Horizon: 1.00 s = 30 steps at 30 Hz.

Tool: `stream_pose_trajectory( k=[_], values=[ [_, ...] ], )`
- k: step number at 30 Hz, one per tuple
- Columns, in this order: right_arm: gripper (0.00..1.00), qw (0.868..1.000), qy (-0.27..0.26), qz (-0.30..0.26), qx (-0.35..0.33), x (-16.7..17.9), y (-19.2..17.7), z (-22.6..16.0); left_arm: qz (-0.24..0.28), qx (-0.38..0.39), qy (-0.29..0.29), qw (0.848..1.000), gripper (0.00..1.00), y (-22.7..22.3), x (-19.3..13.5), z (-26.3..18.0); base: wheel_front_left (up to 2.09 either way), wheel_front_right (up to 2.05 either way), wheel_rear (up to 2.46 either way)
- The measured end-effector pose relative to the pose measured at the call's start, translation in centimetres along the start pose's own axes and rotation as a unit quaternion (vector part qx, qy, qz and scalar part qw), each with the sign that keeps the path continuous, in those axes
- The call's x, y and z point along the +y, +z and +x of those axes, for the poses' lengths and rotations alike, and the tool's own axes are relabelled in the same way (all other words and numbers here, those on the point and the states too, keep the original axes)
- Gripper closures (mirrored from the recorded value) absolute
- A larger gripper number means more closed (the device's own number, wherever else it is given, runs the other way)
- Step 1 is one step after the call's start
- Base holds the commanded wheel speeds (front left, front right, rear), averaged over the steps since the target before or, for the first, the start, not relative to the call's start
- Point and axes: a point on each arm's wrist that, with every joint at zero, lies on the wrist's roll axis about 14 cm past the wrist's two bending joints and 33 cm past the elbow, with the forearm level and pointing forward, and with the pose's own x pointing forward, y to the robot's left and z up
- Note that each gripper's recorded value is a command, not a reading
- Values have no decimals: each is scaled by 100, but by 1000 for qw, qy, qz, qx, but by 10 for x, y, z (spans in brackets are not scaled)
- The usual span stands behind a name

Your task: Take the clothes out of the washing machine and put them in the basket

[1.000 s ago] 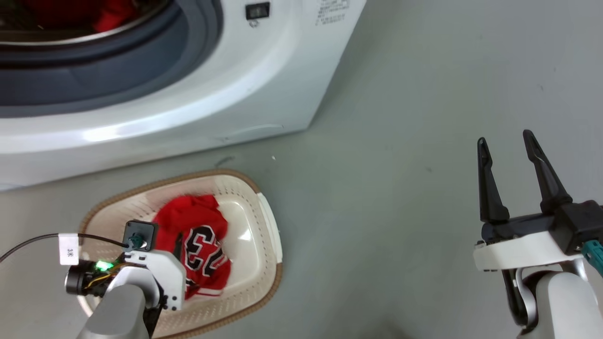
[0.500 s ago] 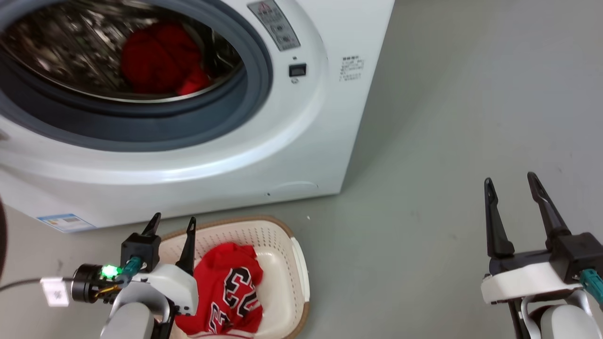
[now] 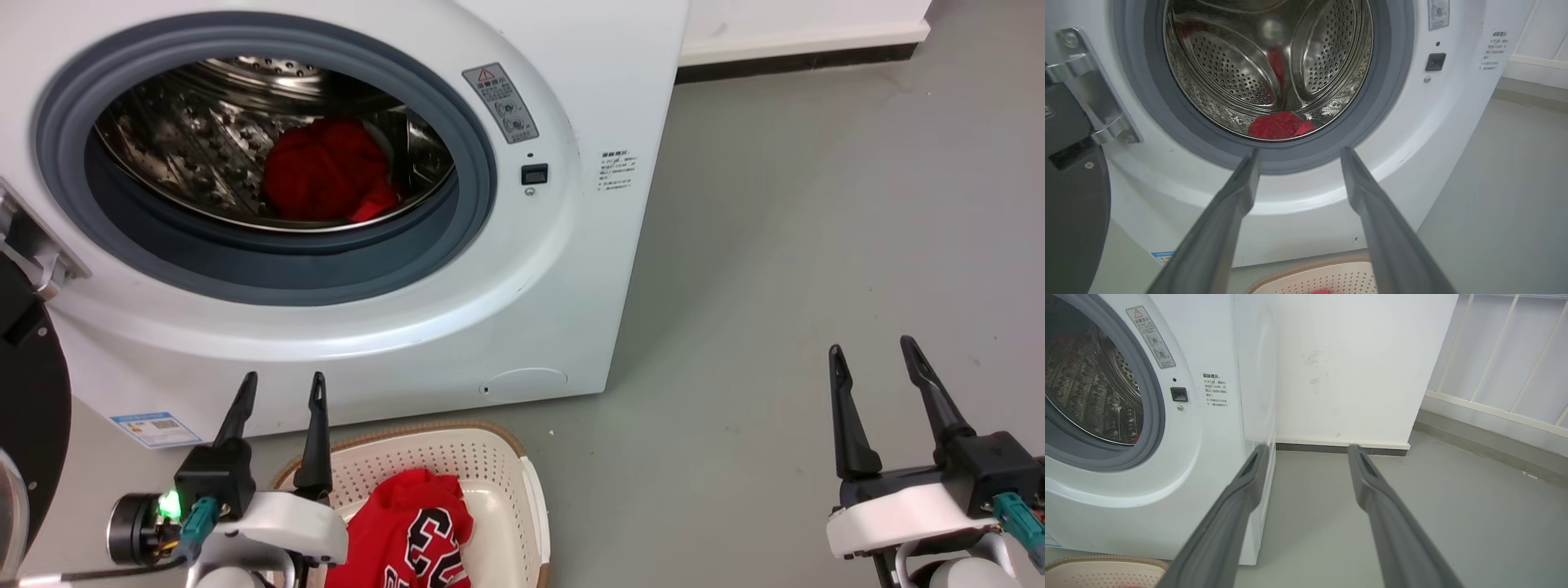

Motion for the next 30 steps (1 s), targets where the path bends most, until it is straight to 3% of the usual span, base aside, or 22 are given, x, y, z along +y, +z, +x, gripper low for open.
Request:
stream_pose_trajectory(
  k=[8, 14, 21, 30],
  values=[
    [0, 1000, 4, 10, 7, 4, -5, -1, -8, -25, -2, 1000, 0, 14, -3, 3, 0, 0, 0],
    [0, 1000, 7, 14, 23, 6, -18, 10, 17, -29, -24, 999, 0, 12, 1, 42, 0, 0, 0],
    [0, 999, 3, 13, 49, 4, -39, 24, 45, -4, -77, 996, 0, 13, -9, 124, 0, 0, 0],
    [0, 995, -9, 14, 94, -5, -76, 39, 68, 112, -80, 988, 0, -14, 5, 242, 0, 0, 0]
  ],
)
